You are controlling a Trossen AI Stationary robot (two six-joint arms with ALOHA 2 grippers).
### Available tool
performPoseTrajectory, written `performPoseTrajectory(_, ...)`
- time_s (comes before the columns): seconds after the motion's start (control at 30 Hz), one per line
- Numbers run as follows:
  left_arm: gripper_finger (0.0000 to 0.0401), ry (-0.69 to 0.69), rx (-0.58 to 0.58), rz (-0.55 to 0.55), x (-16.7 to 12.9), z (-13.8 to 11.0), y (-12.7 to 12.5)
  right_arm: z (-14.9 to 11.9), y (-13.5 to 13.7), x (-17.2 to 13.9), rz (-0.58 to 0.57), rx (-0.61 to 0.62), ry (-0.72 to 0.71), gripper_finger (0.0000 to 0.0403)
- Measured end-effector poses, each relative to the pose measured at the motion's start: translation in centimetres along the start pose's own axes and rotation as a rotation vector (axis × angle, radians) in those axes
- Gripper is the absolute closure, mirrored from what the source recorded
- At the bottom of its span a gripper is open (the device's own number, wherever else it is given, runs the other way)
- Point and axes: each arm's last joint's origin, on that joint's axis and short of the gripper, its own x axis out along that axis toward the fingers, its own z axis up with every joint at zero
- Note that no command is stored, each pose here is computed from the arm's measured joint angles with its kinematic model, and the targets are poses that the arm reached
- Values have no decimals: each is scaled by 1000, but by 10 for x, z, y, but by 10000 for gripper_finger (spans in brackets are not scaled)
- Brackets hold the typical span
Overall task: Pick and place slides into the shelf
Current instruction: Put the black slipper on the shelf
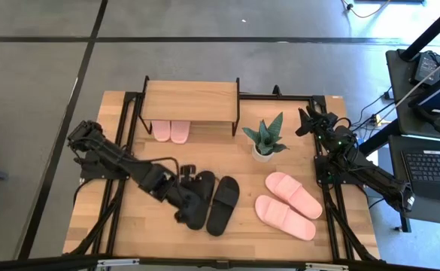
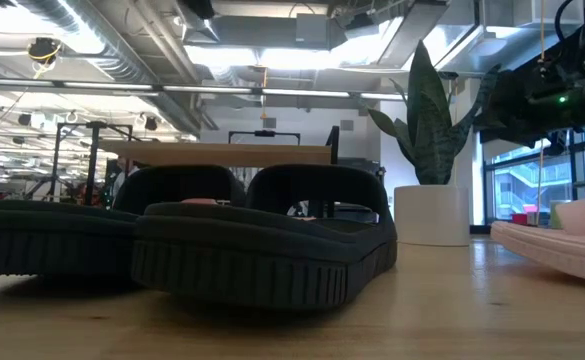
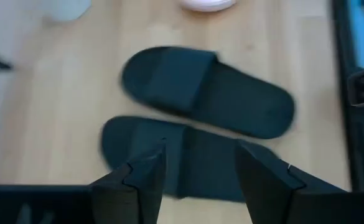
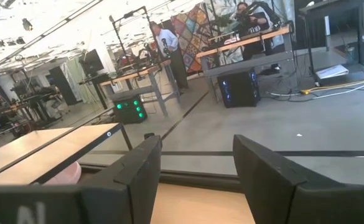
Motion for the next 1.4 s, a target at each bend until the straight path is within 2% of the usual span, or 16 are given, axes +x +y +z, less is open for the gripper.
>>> performPoseTrajectory(0.23,225,-55,-15,-8,20,-11,-7,0,0,0,1,-74,0,203)
performPoseTrajectory(0.3,225,-68,-60,-17,23,-12,-8,0,0,0,0,-95,0,203)
performPoseTrajectory(0.57,225,-64,-96,-16,25,-12,-6,0,0,0,0,-141,0,203)
performPoseTrajectory(0.77,225,-21,-13,56,35,-13,2,0,0,0,0,-158,-1,203)
performPoseTrajectory(0.93,225,50,92,179,63,-21,0,0,0,0,0,-157,-1,203)
performPoseTrajectory(1.07,225,120,184,221,91,-30,-10,0,0,0,0,-152,-2,203)
performPoseTrajectory(1.27,225,158,177,192,110,-35,-16,0,0,0,0,-150,-2,203)
performPoseTrajectory(1.4,225,123,110,299,109,-36,-12,0,0,0,0,-130,-2,203)
